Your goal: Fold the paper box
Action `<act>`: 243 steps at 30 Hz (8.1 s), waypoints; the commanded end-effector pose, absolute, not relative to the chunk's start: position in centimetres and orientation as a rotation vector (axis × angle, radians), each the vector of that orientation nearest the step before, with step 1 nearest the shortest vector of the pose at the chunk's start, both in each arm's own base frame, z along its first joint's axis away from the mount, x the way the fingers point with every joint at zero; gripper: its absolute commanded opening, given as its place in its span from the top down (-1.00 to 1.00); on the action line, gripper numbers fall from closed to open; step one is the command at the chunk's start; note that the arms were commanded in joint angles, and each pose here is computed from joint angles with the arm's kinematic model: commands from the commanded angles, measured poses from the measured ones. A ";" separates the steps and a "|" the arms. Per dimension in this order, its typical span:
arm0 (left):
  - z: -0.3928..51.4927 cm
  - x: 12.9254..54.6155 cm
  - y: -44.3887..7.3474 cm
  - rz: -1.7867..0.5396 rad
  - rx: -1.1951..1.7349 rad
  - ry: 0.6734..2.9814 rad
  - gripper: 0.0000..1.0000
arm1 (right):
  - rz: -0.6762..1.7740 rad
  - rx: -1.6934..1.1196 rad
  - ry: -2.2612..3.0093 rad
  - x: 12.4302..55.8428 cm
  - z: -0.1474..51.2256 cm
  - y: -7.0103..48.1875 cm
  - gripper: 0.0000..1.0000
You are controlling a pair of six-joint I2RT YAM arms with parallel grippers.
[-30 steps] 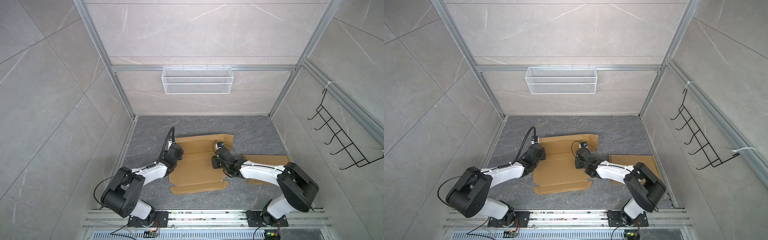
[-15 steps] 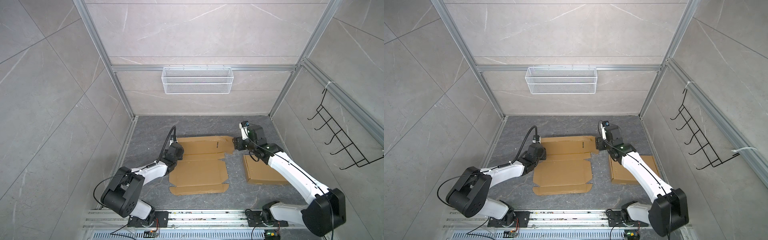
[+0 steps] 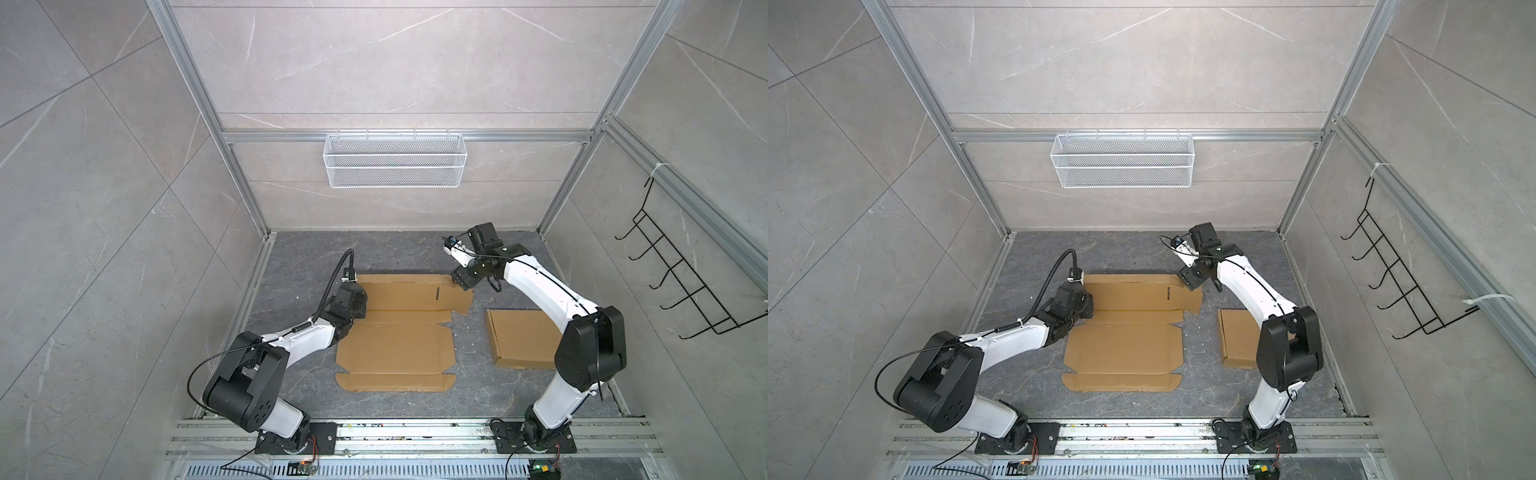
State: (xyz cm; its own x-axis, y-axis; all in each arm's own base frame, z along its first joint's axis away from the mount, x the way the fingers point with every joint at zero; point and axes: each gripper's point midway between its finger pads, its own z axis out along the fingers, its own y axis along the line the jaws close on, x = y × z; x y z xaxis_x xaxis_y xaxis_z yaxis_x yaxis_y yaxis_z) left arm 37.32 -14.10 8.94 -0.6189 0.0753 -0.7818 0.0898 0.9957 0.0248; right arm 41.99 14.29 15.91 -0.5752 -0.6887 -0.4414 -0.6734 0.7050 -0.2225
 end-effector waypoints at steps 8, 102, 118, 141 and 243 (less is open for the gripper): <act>6.9 36.6 -13.9 0.013 0.154 2.311 1.00 | 0.101 -1.170 2.503 38.8 14.0 15.1 -0.02; 0.1 20.5 -39.5 -0.709 0.829 2.370 0.62 | 0.485 -0.519 2.687 29.8 14.8 20.9 1.00; 5.8 19.2 -37.3 -0.722 0.910 2.277 0.35 | 0.193 -0.383 2.690 29.0 11.1 19.1 1.00; 16.4 23.4 -11.4 -0.320 0.165 2.400 0.15 | 0.174 -0.383 2.668 29.5 11.8 19.4 1.00; 13.7 35.3 -12.2 -0.261 0.191 2.077 1.00 | 0.494 -1.060 2.415 26.5 14.5 20.4 -0.16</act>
State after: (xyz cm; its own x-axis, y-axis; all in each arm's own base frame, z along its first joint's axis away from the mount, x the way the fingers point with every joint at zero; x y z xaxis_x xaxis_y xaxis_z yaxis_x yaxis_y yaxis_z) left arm 34.86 -11.97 12.85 -0.5065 0.0489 -0.8609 0.2474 0.9646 -0.0908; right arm 27.75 19.05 13.98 -0.6416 -0.5441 -0.5406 -0.7029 0.6992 0.1305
